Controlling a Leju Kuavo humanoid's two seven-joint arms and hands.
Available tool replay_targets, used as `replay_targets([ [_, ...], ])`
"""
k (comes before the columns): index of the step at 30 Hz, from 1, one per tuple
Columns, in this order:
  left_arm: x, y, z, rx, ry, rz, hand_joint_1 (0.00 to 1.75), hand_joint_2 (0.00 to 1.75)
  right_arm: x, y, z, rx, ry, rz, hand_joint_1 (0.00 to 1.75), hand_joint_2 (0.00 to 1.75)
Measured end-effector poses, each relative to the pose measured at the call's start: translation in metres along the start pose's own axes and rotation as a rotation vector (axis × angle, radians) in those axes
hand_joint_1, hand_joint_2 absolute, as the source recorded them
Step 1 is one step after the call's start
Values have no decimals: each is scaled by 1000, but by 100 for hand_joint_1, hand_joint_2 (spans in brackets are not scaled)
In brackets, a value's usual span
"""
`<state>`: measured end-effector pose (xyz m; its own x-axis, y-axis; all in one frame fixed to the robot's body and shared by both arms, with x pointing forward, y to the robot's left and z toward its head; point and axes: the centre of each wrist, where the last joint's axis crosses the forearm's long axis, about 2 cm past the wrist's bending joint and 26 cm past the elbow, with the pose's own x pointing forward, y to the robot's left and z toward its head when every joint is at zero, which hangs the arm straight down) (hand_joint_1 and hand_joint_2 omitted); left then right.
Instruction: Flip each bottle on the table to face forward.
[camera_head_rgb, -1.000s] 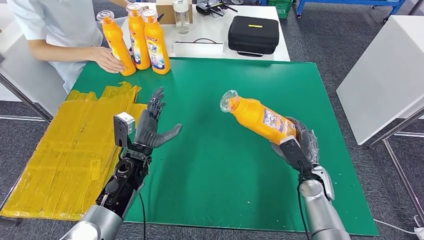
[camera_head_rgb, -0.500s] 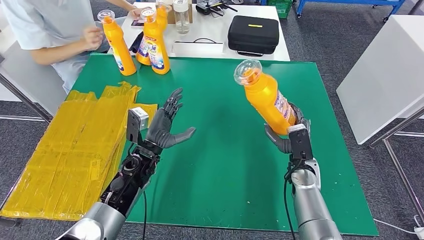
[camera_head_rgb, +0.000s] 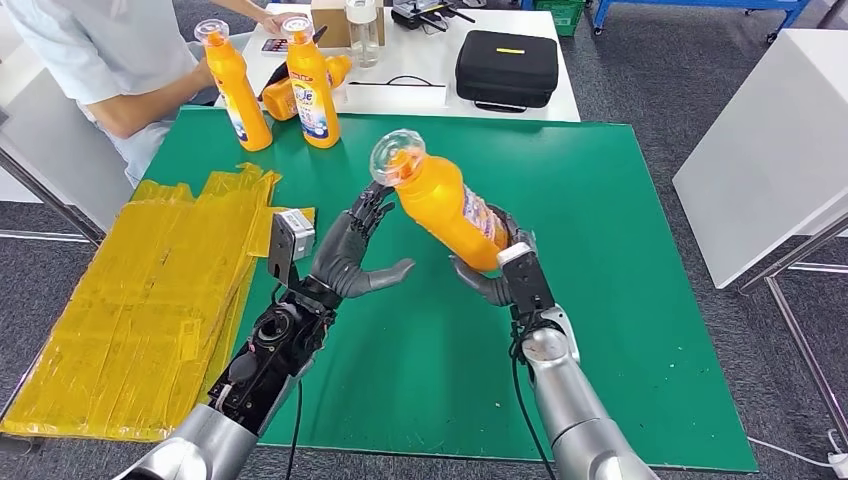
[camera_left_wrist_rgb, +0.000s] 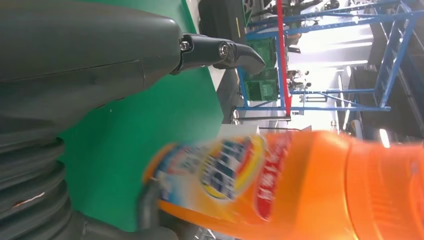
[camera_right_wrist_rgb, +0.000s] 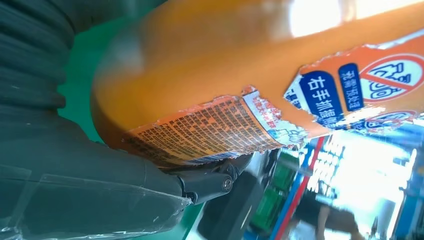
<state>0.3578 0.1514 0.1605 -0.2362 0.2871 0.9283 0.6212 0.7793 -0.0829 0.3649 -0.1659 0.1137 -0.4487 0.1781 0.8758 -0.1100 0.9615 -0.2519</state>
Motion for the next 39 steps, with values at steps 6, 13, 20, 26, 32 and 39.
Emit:
replay_targets([
  [6,2,-3,-4,-26,-15,28,0,175,4,31,5,248,8,-150,175,175],
  [13,3,-5,-7,-45,-14,30,0,175,3,41,10,331,21,-179,175,175],
  [20,2,-7,-8,-62,-11,45,0,175,3,47,12,367,29,-170,175,175],
  [26,0,-8,-10,-71,-6,62,0,175,4,51,12,389,33,-141,175,175],
  [32,-3,-7,-8,-67,5,70,0,175,3,54,13,408,41,-122,175,175],
  [39,-4,-6,-7,-66,11,70,0,175,2,55,14,418,46,-118,175,175],
])
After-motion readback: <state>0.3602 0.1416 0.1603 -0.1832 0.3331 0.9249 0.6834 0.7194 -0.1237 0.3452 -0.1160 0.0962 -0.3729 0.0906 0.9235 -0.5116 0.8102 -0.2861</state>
